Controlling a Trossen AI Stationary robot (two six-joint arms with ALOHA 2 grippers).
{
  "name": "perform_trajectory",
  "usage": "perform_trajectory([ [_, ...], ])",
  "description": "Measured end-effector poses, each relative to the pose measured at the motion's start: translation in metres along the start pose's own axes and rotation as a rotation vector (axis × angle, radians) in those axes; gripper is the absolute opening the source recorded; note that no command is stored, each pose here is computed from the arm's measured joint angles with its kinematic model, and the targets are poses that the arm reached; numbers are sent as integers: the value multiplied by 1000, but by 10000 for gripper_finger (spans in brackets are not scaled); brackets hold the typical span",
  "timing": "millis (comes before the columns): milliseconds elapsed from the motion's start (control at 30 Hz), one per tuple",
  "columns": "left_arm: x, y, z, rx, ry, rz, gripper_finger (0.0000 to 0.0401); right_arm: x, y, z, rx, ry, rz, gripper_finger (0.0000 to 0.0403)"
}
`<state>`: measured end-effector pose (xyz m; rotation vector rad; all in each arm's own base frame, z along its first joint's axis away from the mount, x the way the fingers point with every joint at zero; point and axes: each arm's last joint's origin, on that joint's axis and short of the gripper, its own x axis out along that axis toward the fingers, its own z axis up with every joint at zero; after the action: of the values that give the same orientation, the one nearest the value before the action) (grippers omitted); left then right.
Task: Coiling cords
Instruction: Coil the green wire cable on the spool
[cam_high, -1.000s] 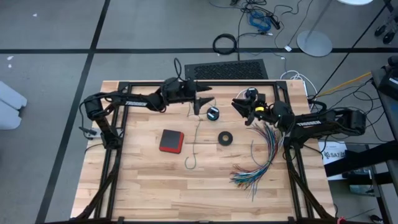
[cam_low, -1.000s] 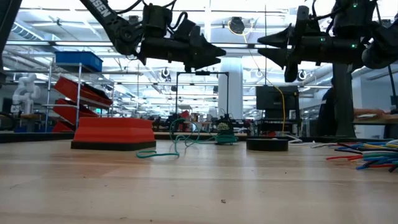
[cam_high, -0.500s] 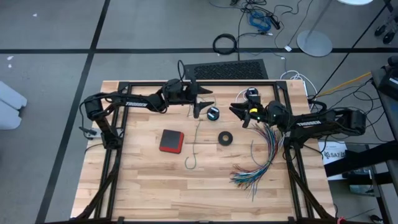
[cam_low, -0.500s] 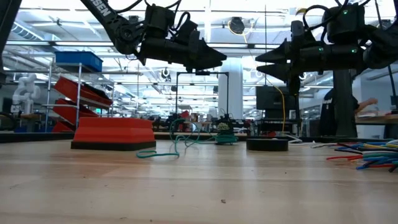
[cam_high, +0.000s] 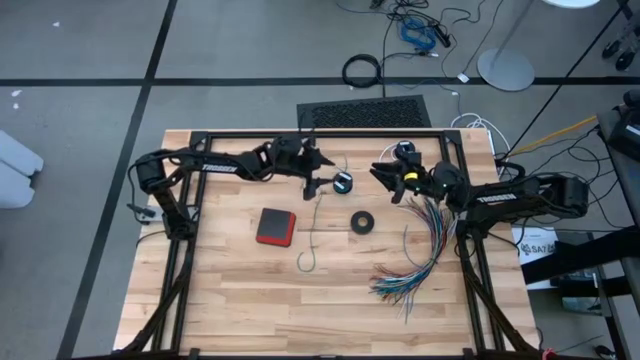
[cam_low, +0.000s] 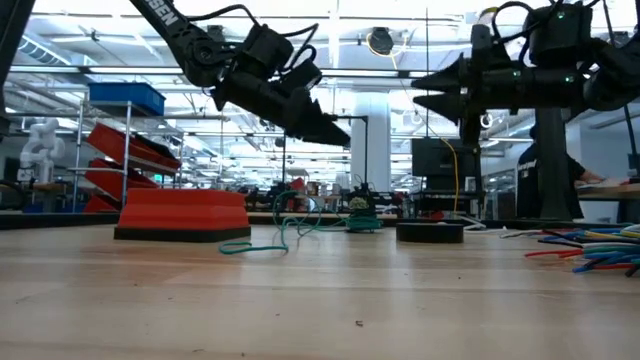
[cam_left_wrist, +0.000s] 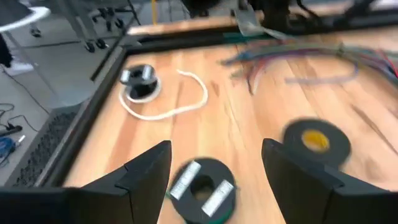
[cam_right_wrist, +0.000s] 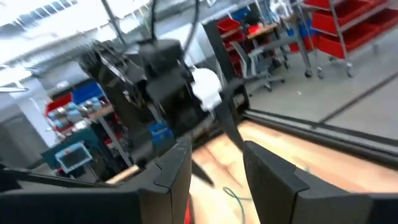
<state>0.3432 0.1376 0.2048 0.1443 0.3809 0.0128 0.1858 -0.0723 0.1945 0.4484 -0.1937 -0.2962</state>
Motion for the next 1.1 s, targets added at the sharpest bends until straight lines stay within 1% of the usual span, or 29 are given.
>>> perform_trajectory([
  [100, 2, -7, -2, 43, 33, -27, 258, 0, 2, 2, -2, -17, 29, 132],
  [200, 3, -12, -4, 85, 61, -40, 258, 0, 2, 4, 11, -48, 9, 132],
  [367, 5, -18, -5, 129, 110, -5, 258, 0, 2, 4, 32, -50, 4, 132],
  [467, 5, -19, -5, 139, 112, -3, 257, 0, 1, 5, 38, -67, -24, 132],
  [667, 8, -24, -8, 179, 140, -12, 257, 0, 3, 7, 15, -77, 12, 132],
  [800, 15, -23, -11, 182, 173, -8, 257, 0, 1, 4, -29, -45, -2, 132],
  [900, 25, -20, -11, 199, 208, -3, 257, 2, -1, 1, -112, -10, -45, 132],
  [933, 28, -19, -12, 198, 227, -7, 257, 6, -1, 1, -176, 17, -53, 132],
  [1000, 36, -18, -13, 213, 252, -23, 257, 15, 2, -1, -367, 101, -32, 132],
  [1033, 39, -18, -12, 222, 266, -29, 257, 20, 3, -2, -455, 160, -29, 132],
  [1100, 43, -17, -13, 238, 312, -40, 257, 28, 4, -5, -579, 291, -47, 132],
])
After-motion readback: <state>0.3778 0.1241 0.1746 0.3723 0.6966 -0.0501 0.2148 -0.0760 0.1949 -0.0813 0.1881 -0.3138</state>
